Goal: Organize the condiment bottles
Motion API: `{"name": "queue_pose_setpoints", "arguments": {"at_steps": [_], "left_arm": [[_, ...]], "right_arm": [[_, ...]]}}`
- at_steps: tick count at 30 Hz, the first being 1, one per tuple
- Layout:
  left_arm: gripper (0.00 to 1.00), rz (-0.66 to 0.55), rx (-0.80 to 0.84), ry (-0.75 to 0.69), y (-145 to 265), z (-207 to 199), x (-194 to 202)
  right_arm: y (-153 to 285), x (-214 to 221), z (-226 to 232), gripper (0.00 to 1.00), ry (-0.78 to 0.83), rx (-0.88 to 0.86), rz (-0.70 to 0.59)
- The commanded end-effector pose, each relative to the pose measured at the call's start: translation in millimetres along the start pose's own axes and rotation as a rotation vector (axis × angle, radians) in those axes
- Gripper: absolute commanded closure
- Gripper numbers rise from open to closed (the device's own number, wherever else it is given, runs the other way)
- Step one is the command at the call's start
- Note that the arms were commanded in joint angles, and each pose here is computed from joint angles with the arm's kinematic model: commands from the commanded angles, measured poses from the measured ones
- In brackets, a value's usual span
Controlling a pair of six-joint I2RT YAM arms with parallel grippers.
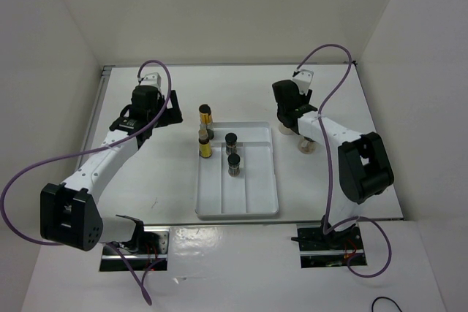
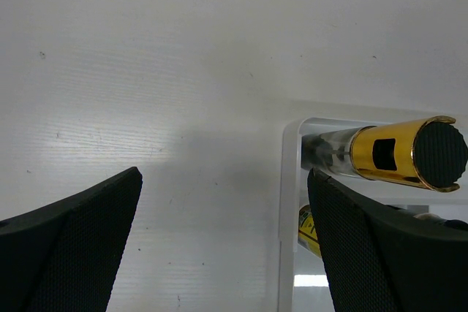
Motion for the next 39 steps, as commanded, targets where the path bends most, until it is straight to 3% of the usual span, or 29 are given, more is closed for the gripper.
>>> {"name": "queue_pose_setpoints", "arguments": {"at_steps": [1,13,17,20,39], "left_arm": [[0.00,-0.066,0.014,0.010,7,0,-16],[0.00,-0.075,0.016,0.011,8,0,-16],[0.00,-0.074,0.025,0.020,9,-1,-15],[0.00,-0.074,0.025,0.020,9,-1,-15],[0.00,-0.092,0.028,0.022,14,-1,-19]], "right_arm": [[1,-3,-1,0.43,-0.036,0.017,-0.002],[6,2,1,0.62,-0.033,-0.009,0.024],[10,4,2,0.88,-0.025,-0.008,0.039],[9,2,5,1.00,-0.021,-0.005,0.042],[60,-59,2,1.00,-0.076,-0.116,-0.028]]}}
Point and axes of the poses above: each gripper's point midway between its finger pads, its own y axis back along the fingers, its own z axis along the line the jaws close on, x = y × z, the point moved 7 cm from there along y, back along the fingers, and after that the axes turned 11 degrees about -y, right-handed, at the moved point
